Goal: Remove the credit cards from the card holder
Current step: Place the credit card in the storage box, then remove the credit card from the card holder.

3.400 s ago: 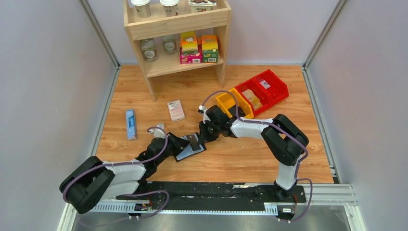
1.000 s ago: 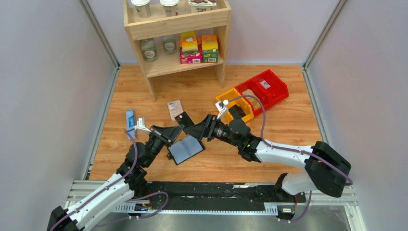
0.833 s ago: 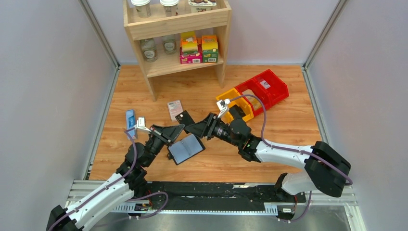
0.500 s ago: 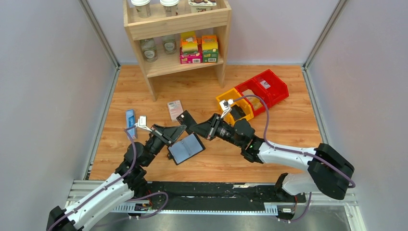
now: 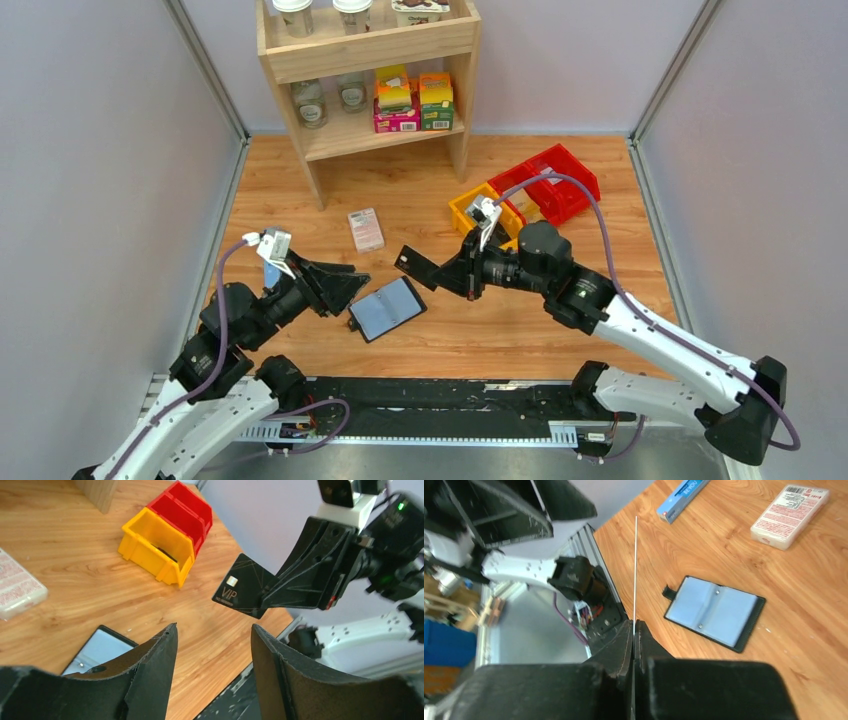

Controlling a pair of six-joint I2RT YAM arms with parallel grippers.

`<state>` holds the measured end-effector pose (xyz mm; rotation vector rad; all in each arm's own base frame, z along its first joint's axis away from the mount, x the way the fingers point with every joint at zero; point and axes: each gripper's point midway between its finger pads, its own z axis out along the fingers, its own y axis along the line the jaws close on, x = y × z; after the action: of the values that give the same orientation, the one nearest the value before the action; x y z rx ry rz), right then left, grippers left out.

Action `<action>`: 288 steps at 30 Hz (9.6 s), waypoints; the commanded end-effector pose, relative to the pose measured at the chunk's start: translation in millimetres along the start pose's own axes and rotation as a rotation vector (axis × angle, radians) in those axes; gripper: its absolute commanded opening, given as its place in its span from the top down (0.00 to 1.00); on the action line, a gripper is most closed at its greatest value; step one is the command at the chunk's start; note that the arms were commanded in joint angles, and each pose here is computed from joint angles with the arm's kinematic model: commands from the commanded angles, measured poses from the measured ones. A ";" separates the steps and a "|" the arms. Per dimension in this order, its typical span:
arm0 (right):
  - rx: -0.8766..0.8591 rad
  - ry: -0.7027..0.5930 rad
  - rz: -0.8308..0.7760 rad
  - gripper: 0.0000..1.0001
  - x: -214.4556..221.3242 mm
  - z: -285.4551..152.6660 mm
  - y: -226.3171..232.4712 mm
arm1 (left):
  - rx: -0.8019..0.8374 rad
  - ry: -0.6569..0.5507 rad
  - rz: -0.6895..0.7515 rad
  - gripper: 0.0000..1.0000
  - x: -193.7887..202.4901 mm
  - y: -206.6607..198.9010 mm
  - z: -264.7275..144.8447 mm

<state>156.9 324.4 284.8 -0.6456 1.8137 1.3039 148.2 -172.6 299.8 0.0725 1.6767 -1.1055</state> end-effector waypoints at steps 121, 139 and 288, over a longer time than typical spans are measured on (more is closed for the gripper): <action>-0.208 -0.434 -0.120 0.92 -82.7 -9.0 44.6 | 0.582 -0.359 -0.281 1.00 -16.9 -59.5 43.6; 0.537 -0.369 -0.123 1.00 -105.4 -52.3 -135.8 | -0.213 -0.260 -0.102 0.35 -0.1 66.4 15.8; 0.602 0.616 -0.083 0.60 168.4 94.3 -171.9 | -0.761 0.531 -0.161 0.71 216.3 187.4 23.6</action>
<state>231.1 345.2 26.0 -0.7859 2.5162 0.3450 181.0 -174.6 18.8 -0.2896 2.4925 -0.4831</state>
